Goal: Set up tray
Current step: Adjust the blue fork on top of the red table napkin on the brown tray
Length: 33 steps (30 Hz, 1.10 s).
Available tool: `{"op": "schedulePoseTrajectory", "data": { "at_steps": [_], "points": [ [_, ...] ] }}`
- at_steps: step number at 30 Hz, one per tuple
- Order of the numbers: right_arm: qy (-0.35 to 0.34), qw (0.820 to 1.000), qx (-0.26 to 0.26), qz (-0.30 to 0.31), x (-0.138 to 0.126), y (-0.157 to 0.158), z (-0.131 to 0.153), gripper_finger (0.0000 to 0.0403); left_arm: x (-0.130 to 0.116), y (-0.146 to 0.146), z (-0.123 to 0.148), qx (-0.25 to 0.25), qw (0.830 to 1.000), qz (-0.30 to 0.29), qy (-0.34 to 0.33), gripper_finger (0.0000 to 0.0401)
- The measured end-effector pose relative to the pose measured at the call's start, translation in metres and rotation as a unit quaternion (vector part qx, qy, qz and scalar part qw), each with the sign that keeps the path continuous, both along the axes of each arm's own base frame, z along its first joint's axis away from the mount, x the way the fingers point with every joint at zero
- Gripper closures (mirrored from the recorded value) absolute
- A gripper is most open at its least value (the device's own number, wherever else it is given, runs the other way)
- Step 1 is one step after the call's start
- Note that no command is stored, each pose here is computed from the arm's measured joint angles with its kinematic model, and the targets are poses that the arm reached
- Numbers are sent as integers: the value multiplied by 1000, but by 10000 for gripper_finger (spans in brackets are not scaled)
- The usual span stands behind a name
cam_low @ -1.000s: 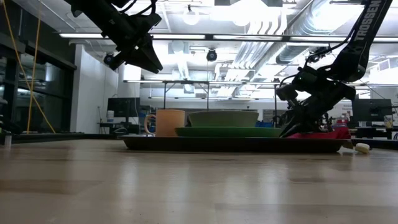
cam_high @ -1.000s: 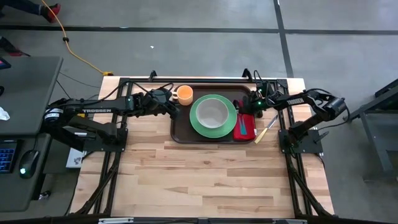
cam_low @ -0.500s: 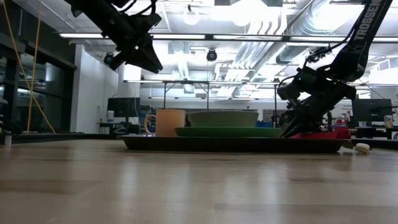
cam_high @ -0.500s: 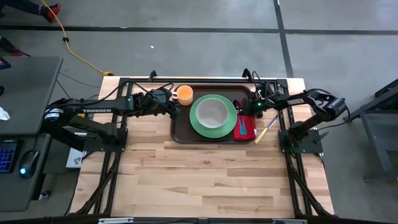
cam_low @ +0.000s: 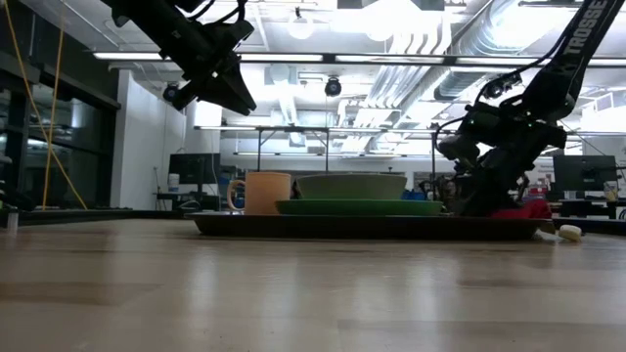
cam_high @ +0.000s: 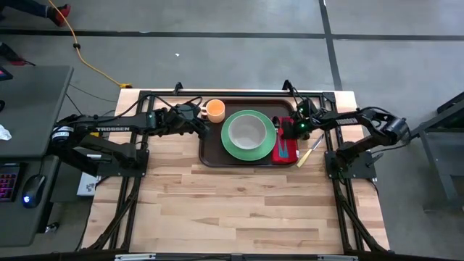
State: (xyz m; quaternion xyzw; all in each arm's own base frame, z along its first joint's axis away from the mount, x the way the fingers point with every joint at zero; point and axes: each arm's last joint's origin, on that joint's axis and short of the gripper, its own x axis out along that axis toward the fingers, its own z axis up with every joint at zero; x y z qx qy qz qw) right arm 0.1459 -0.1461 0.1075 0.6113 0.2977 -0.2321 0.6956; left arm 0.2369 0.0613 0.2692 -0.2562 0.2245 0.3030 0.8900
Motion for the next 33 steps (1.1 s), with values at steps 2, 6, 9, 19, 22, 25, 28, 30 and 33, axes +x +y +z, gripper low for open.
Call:
{"op": "schedulePoseTrajectory", "data": {
  "at_steps": [2, 6, 9, 19, 22, 25, 28, 30, 33],
  "points": [
    [13, 1000, 0, 2, -1, 3, 1, 403, 0, 0, 0, 0, 1000, 0, 0, 295],
    [21, 1000, -11, 7, 1, 7, 3, 403, 0, 0, 0, 3, 1000, -7, 3, 295],
    [16, 1000, -22, 5, 4, 8, 6, 403, 0, 0, 0, 4, 1000, -8, 3, 295],
    [-1, 1000, -27, 3, 9, 8, 9, 402, 0, -1, 0, 1, 1000, -14, 3, 295],
    [-16, 999, -32, 0, 10, 6, 13, 402, 0, -1, 0, 0, 1000, -14, 3, 295],
    [-20, 999, -46, 9, 12, 4, 23, 402, 0, -1, 0, 0, 1000, -14, 3, 295],
    [6, 998, -64, 19, 11, 3, 35, 402, 0, -1, 0, 0, 1000, -14, 3, 295],
    [52, 996, -70, 27, 8, 4, 41, 402, 0, -1, 0, 0, 1000, -14, 3, 295],
    [114, 989, -80, 43, 3, 4, 47, 402, 0, -1, 0, 1, 1000, -16, 3, 295]
  ]
}}
